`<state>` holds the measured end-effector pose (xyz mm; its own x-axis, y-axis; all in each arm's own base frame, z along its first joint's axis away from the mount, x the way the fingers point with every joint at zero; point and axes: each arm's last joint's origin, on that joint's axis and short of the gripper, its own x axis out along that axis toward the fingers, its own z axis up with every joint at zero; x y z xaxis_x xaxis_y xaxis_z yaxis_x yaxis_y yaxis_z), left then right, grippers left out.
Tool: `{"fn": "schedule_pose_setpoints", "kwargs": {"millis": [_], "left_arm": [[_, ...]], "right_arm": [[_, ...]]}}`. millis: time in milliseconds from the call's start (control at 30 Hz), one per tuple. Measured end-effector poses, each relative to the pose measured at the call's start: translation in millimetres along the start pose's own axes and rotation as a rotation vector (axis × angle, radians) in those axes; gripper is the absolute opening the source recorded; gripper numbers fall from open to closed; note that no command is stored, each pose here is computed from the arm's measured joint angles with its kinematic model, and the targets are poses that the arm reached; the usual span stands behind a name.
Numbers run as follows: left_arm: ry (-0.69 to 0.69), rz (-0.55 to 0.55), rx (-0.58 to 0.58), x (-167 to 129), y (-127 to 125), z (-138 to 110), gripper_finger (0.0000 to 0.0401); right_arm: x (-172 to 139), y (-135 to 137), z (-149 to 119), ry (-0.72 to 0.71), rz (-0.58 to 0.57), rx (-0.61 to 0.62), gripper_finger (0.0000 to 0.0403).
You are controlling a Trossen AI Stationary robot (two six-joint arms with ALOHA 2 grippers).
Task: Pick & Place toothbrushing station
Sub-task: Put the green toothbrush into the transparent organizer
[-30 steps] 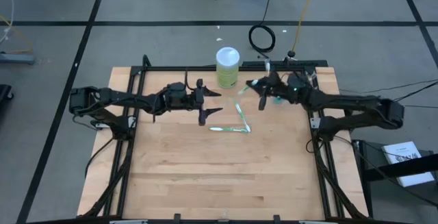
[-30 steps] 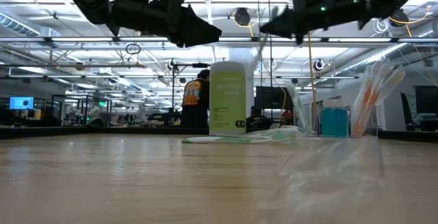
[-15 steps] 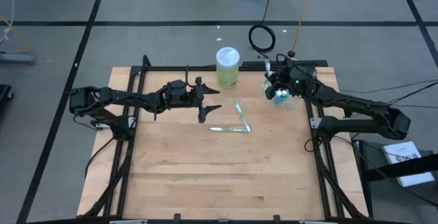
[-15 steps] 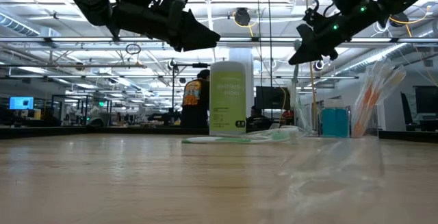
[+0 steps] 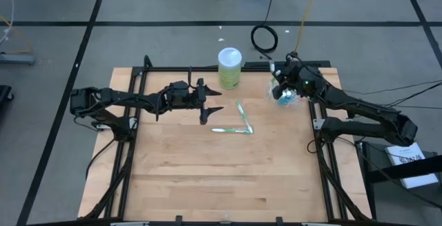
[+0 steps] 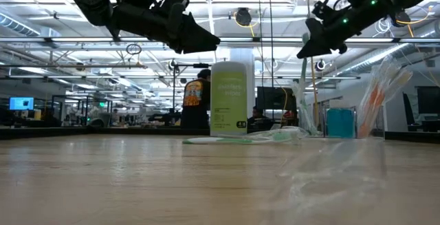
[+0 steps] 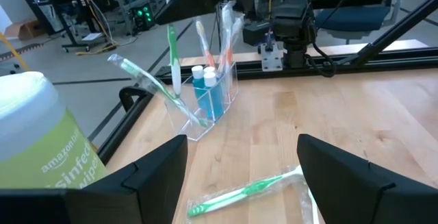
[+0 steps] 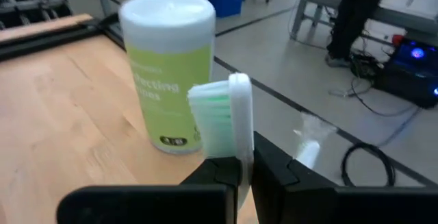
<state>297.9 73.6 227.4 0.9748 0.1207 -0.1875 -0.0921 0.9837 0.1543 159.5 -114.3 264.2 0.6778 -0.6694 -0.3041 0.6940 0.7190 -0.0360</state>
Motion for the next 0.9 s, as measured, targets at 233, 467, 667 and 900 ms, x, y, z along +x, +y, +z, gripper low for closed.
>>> {"fn": "schedule_pose_setpoints", "kwargs": {"millis": [233,467,667,900], "left_arm": [[0.000,0.000,0.003,0,0,0,0.0285],[0.000,0.000,-0.001,0,0,0,0.0285],[0.004,-0.001,-0.002,0,0,0,0.0285],[0.006,-0.001,-0.003,0,0,-1,0.0285]], "right_arm": [[10,-1,-10,0.086,-0.023,0.029,0.0009],[34,4,-25,0.188,0.003,0.052,0.0009],[52,7,-35,0.223,0.020,0.068,0.0010],[65,4,-39,0.207,-0.001,0.082,0.0010]]}}
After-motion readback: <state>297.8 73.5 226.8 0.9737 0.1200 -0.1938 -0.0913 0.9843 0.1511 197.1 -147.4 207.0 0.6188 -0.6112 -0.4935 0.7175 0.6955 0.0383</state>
